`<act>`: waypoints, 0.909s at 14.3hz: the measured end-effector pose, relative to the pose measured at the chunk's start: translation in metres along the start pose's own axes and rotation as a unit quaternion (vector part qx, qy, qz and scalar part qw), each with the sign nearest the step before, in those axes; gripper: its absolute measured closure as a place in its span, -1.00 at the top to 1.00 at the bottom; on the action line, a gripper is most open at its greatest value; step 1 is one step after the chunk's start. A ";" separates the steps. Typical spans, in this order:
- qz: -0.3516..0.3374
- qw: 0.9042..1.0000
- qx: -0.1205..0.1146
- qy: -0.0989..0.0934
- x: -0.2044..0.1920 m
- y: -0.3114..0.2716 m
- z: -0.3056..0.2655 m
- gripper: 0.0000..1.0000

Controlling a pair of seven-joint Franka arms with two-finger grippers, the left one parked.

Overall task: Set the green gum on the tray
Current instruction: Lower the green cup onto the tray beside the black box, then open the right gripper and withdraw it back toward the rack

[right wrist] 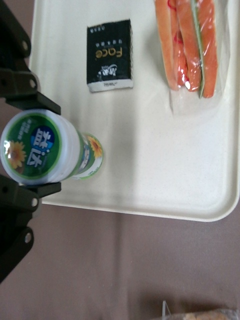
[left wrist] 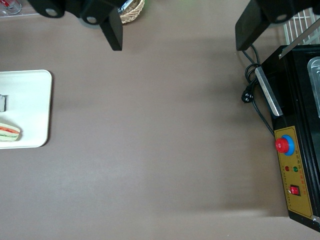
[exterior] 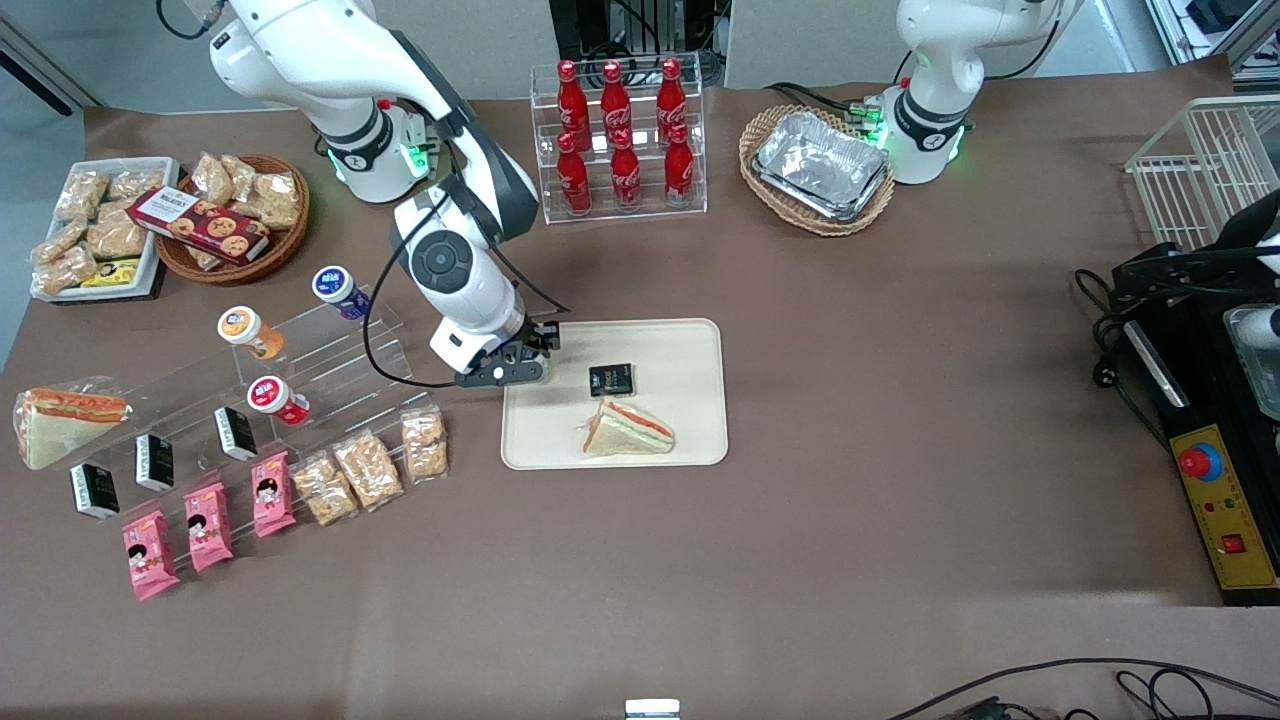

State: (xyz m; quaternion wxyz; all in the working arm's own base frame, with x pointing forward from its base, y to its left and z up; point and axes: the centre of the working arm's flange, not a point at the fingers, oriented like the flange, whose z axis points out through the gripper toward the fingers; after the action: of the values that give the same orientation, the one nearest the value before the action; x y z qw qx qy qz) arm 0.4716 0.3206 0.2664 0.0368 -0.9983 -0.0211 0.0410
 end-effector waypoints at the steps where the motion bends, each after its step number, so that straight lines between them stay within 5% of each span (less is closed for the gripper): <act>1: 0.000 1.000 -0.002 0.000 0.001 0.000 0.009 0.18; 8: -0.007 1.000 -0.009 -0.004 -0.003 -0.007 0.033 0.29; 12: -0.003 1.000 -0.005 0.004 0.002 -0.005 0.024 0.95; 13: 0.001 1.000 -0.001 0.010 0.007 -0.002 0.015 0.97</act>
State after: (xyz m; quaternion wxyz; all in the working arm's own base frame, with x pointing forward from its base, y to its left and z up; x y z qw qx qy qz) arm 0.4768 0.3239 0.2509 0.0362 -0.9987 -0.0199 0.0313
